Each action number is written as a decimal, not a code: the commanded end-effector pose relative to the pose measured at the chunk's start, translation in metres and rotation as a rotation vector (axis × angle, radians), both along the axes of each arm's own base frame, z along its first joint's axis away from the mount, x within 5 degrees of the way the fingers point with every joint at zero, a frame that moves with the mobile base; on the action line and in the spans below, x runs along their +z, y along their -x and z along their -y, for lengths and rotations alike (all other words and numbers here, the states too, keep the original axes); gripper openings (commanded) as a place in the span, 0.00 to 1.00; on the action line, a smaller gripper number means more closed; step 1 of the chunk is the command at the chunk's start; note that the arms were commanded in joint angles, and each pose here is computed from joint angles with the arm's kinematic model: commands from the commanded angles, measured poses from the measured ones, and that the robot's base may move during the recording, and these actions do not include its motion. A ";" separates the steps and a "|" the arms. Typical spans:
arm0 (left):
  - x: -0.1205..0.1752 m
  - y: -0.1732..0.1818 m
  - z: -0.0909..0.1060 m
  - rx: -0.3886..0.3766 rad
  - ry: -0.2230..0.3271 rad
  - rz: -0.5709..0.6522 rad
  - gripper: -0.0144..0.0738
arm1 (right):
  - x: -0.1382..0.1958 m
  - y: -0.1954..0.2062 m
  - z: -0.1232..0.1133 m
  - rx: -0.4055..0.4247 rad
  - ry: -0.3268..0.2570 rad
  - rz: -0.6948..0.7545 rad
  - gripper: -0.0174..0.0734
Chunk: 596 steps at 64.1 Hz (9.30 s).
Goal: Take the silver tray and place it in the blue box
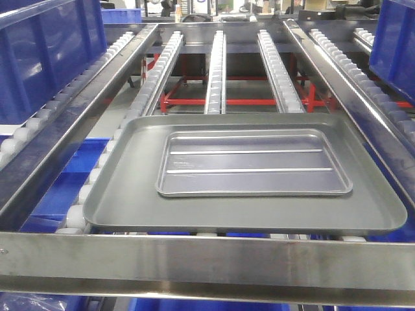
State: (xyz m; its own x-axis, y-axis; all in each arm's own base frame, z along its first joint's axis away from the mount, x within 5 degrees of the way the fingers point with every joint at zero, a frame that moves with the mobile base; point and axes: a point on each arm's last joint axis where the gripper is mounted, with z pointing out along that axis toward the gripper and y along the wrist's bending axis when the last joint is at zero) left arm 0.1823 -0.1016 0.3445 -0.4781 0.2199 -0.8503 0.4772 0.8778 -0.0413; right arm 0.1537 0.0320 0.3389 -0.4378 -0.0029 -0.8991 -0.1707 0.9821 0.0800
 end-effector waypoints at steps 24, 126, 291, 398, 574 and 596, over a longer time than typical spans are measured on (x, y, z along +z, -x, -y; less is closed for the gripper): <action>-0.007 -0.075 0.103 -0.078 0.094 -0.263 0.51 | -0.006 -0.096 -0.061 0.143 0.045 -0.286 0.65; -0.116 -0.174 0.155 0.186 -0.070 -0.544 0.51 | -0.120 -0.220 -0.072 -0.149 0.078 -0.653 0.65; 0.068 0.019 0.063 0.017 0.020 -0.258 0.05 | 0.073 -0.003 -0.057 0.051 -0.069 -0.264 0.25; 0.065 0.016 0.066 0.021 0.007 -0.269 0.05 | 0.073 -0.003 -0.057 0.051 -0.069 -0.264 0.25; 0.065 0.017 0.066 0.021 0.009 -0.270 0.05 | 0.073 -0.003 -0.057 0.051 -0.069 -0.264 0.25; 0.065 0.017 0.066 0.021 0.009 -0.270 0.05 | 0.073 -0.003 -0.057 0.051 -0.069 -0.264 0.25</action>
